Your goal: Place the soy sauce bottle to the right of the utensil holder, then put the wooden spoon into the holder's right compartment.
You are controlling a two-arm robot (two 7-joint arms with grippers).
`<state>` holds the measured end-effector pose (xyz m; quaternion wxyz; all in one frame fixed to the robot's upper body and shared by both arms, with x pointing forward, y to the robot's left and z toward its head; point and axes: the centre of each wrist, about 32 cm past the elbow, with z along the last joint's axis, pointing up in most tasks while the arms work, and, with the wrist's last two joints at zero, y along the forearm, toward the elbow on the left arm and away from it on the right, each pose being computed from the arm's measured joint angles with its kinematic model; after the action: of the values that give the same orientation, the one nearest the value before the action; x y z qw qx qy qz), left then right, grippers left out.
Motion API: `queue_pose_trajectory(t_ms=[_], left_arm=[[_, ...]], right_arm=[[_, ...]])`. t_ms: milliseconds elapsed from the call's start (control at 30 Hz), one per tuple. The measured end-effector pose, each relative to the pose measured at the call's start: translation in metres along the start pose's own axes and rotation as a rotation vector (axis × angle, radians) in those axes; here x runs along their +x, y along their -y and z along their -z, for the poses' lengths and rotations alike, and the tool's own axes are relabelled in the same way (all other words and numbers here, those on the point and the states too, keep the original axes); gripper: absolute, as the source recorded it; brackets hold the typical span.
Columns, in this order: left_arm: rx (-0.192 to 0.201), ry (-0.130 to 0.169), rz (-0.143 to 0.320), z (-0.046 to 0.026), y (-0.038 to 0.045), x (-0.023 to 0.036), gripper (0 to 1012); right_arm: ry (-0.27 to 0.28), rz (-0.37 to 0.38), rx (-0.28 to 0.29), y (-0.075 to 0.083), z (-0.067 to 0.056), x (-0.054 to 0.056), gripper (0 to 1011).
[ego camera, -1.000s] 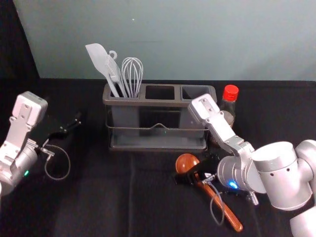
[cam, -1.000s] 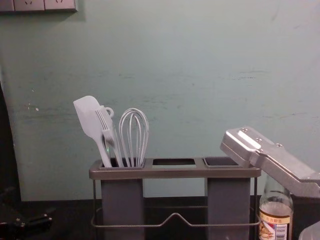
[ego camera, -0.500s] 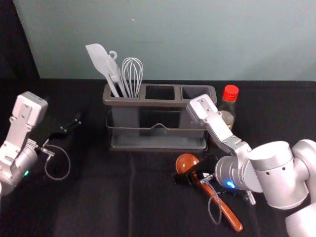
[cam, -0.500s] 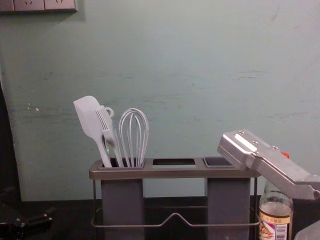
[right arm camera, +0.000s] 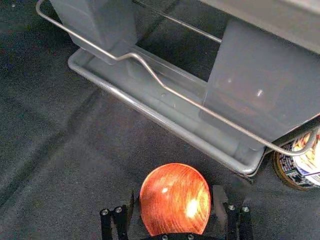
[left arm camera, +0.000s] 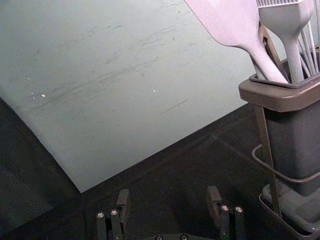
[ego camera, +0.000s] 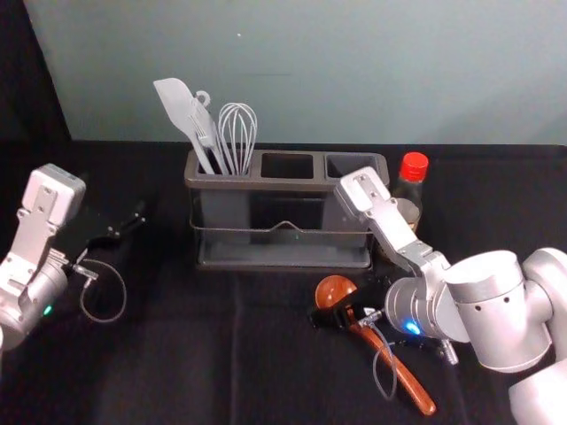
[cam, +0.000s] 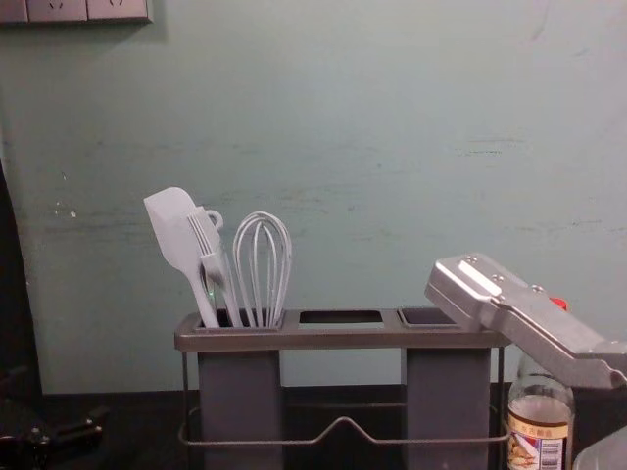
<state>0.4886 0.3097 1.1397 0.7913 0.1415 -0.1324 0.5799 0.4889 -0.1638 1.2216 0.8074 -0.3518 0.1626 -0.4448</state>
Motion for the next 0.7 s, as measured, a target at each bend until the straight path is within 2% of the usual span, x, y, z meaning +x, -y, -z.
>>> queue_pose_trajectory(t_ms=[100, 333, 500, 700], left_arm=[[0.000, 0.000, 0.000, 0.0000, 0.0000, 0.0000, 1000], [0.000, 0.000, 0.000, 0.0000, 0.0000, 0.0000, 1000], [0.000, 0.000, 0.000, 0.0000, 0.0000, 0.0000, 1000], [0.000, 0.000, 0.000, 0.0000, 0.0000, 0.0000, 1000]], right_arm=[[0.000, 0.000, 0.000, 0.000, 0.000, 0.000, 999], [0.000, 0.001, 0.005, -0.001, 0.001, 0.000, 838], [0.003, 0.000, 0.005, -0.001, 0.001, 0.001, 837], [0.018, 0.000, 0.046, 0.016, -0.002, -0.004, 837]])
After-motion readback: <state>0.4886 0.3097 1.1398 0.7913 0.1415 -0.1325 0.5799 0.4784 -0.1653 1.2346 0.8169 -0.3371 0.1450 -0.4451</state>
